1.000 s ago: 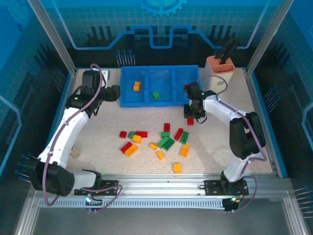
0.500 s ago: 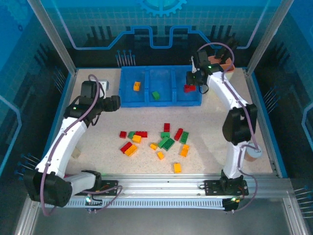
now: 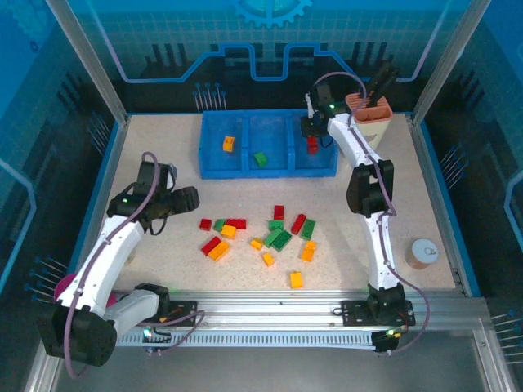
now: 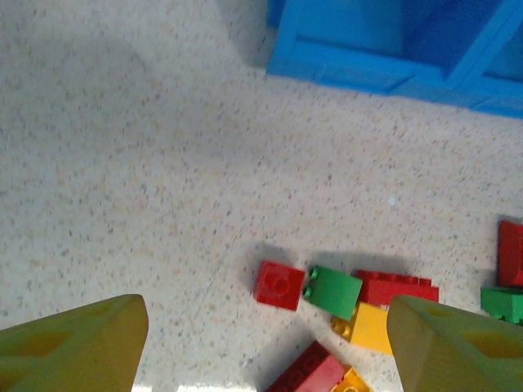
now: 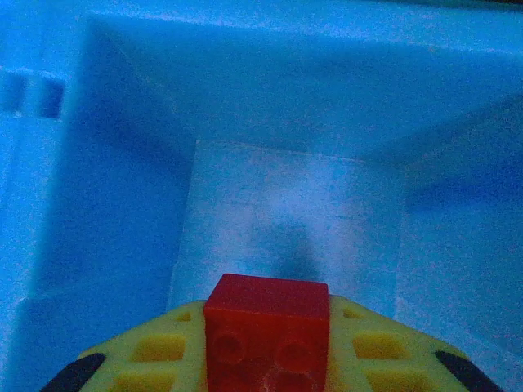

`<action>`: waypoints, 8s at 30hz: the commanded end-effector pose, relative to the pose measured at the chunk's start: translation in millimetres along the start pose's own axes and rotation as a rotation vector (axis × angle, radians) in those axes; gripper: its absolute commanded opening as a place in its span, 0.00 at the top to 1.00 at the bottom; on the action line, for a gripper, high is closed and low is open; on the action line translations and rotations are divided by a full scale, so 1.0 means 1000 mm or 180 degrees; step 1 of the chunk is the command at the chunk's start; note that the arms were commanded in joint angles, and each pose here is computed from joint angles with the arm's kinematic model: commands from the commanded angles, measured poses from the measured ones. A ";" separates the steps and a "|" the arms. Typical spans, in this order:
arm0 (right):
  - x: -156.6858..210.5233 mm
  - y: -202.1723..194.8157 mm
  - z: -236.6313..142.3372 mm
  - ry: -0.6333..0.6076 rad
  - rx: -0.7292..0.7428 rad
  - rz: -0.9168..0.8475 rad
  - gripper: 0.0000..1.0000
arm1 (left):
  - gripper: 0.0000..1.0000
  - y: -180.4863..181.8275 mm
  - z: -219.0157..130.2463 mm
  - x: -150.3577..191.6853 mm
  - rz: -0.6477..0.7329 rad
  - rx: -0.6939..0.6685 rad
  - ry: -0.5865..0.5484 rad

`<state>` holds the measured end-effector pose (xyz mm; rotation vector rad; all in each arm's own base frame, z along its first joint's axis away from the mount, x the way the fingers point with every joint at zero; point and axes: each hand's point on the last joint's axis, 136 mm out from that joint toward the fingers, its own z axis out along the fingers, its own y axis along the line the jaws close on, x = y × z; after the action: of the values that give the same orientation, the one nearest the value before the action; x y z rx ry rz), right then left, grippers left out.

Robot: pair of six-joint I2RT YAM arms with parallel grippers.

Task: Sort the legos into containers by color
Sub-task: Place the lego in the container, then pick up the lego from the middle-left of the table, then place the lego in the container, then pick up the lego from the center of the table.

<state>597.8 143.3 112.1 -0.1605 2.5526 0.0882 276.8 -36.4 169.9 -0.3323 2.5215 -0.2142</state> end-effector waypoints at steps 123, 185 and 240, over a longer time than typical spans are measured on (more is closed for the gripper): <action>0.262 0.025 -0.169 0.0524 -0.0584 0.0906 0.44 | 0.78 -0.207 0.104 -0.119 0.1124 0.0262 0.0123; 0.310 0.054 -0.148 0.0893 -0.0744 0.1107 0.44 | 0.34 -0.423 0.235 -0.060 0.1203 0.1402 -0.0285; 0.161 0.077 -0.184 0.0390 -0.0425 -0.0245 0.76 | 0.24 -0.123 -0.004 -0.004 0.1105 0.0462 -0.0035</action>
<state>344.5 186.4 179.7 -0.2132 2.6302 0.2982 342.1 -177.2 268.2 0.1450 2.2518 -0.3921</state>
